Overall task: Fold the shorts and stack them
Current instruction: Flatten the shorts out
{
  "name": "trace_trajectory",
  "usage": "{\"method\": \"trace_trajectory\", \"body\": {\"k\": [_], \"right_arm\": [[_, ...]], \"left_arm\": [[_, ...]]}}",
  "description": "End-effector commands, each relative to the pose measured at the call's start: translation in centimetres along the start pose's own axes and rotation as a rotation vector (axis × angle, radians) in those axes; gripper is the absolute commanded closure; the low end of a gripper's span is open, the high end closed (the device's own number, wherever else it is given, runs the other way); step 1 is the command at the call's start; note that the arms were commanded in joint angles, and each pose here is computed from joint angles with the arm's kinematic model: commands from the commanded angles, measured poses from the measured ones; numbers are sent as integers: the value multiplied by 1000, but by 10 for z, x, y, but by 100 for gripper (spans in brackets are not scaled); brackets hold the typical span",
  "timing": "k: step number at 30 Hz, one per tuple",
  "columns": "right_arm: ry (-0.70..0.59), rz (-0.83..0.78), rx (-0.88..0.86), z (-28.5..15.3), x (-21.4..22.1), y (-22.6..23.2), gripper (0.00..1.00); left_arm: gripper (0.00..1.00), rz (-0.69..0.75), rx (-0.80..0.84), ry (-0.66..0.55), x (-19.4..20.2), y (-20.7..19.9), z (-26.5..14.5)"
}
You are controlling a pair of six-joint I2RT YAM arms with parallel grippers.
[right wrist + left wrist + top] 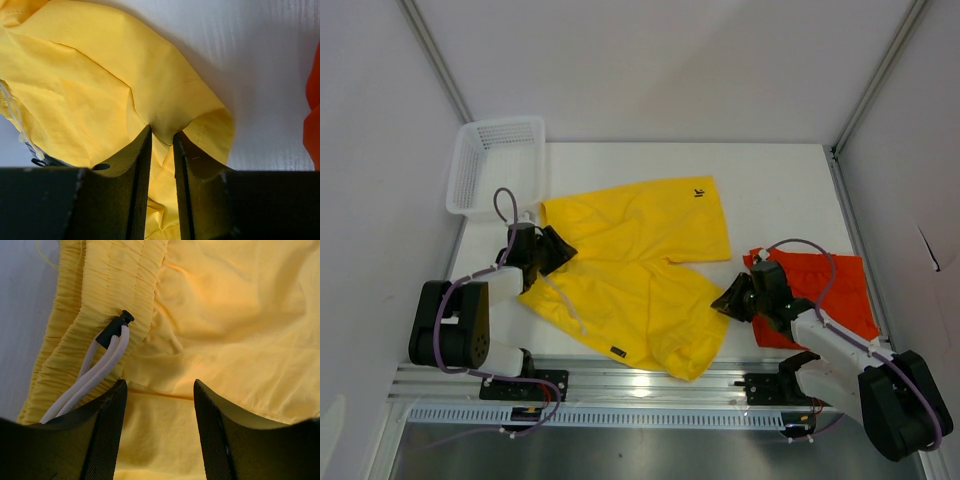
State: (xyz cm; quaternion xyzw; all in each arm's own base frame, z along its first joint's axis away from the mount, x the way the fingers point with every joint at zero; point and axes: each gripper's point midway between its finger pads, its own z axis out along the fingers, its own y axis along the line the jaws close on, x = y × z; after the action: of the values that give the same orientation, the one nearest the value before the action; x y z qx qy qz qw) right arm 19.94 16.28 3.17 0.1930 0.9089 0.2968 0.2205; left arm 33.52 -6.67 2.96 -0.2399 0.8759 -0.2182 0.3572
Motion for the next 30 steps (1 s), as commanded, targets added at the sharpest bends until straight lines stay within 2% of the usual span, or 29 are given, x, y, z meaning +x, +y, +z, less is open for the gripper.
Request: {"method": "trace_trajectory", "body": {"k": [1, 3, 6, 8, 11, 14, 15, 16, 20, 21, 25, 30], "right_arm": [[-45, 30, -64, 2, -7, 12, 73], [-95, 56, -117, 0, -14, 20, 71], [-103, 74, -128, 0, -13, 17, 63], [-99, 72, -138, 1, -13, 20, 62], [-94, 74, -151, 2, -14, 22, 67], [-94, 79, -159, 3, -16, 24, 78], [-94, 82, -163, 2, -17, 25, 86], [-105, 85, -173, 0, -20, 27, 89], [-149, 103, -194, -10, -32, 30, 95], [-162, 104, -204, -14, -38, 34, 99], [-207, 142, -211, -26, -59, 31, 100], [-253, 269, -256, -37, -87, 15, 100]], "left_arm": [[41, 15, 2, -3, 1, 4, 0], [41, 14, 3, -4, 0, 3, 0], [41, 15, 4, -3, 0, 3, 0], [41, 17, 3, -4, 0, 3, 0], [41, 17, 1, -5, 0, 3, 0], [41, 15, 0, -6, 0, 4, 0], [41, 17, 1, -7, -1, 3, 0], [41, 17, 1, -5, 0, 3, 0], [41, 18, 1, -9, -1, 3, 0], [41, 17, 0, -8, 0, 4, 0], [41, 16, 2, -8, -1, 3, 0], [42, 18, -2, -11, 0, 4, 0]]}}
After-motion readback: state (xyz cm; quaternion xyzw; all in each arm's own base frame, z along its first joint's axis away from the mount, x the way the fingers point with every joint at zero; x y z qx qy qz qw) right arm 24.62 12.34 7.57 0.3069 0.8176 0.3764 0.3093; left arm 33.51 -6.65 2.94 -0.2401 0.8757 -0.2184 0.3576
